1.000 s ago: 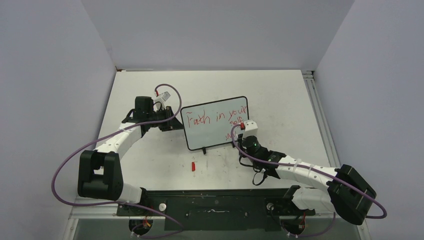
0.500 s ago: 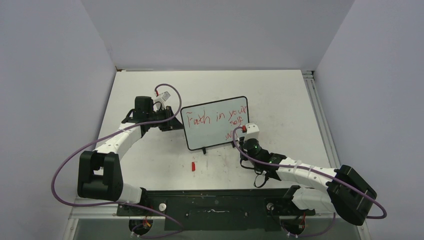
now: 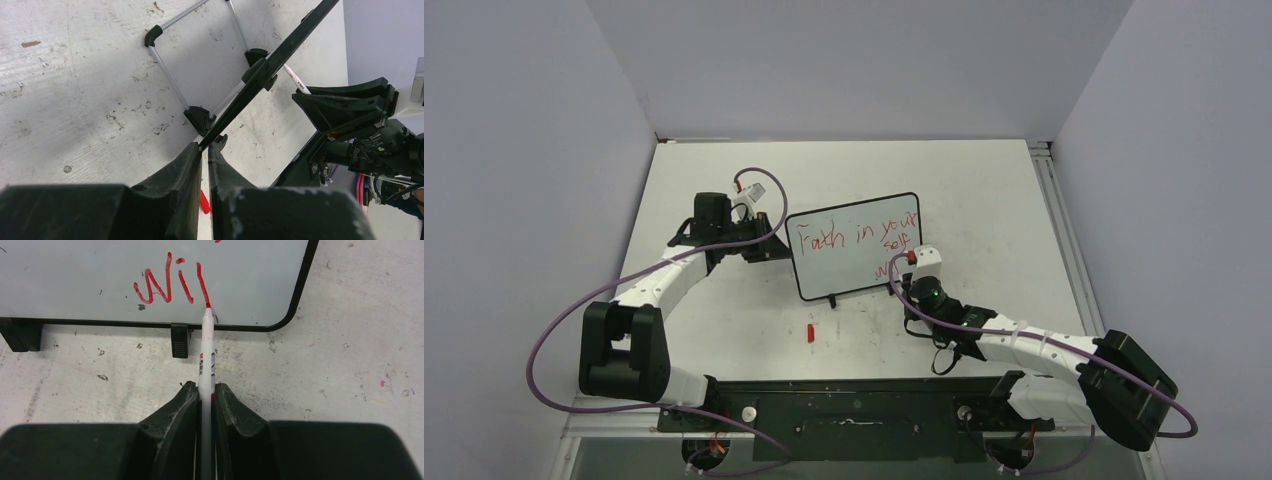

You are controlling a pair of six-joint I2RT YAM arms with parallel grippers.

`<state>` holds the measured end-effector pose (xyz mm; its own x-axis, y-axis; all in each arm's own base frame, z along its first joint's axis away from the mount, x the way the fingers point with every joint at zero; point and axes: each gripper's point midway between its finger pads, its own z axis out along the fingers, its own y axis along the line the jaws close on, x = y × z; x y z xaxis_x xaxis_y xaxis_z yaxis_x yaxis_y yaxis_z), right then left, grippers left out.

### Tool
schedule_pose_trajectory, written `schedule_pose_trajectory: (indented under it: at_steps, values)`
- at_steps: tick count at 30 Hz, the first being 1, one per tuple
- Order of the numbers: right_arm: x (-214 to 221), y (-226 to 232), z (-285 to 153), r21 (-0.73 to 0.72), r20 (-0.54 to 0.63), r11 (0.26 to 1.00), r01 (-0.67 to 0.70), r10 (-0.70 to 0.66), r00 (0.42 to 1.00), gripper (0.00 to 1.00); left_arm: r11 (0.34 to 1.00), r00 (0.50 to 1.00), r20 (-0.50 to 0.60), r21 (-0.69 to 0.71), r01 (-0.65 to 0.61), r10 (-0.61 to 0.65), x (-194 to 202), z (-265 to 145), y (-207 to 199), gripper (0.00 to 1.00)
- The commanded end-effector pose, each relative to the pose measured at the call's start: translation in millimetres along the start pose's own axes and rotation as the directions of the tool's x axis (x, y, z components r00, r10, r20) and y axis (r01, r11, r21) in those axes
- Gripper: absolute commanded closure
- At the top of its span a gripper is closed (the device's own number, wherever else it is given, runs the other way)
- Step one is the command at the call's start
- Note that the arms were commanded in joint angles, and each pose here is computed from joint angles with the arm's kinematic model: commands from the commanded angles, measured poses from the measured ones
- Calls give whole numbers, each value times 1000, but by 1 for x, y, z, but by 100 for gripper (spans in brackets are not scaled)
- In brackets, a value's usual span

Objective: Write a sentence on the whiteboard

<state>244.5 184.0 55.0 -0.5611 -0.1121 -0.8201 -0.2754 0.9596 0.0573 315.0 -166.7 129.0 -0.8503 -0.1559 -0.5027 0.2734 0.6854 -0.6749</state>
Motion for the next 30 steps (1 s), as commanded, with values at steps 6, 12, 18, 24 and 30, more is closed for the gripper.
schedule_pose_trajectory:
  at_steps: [6,12,18,24,30]
  values:
    - [-49,13,0,-24,123,1000,-18,21,992,95,997,995,62,18,-74,73,-21,-6,-13,91]
    - [-49,8,3,-3,121,1000,-17,17,993,95,997,995,63,16,-74,73,-21,-7,-13,91]
    - [-52,1,4,21,129,999,-25,22,991,95,997,995,62,16,-75,74,-21,-6,-13,91]
    - [-52,-5,1,37,131,999,-37,32,991,95,997,996,60,16,-74,73,-20,-6,-13,91]
    - [-44,-8,1,40,112,998,-40,36,993,95,997,995,62,16,-75,73,-21,-7,-13,91]
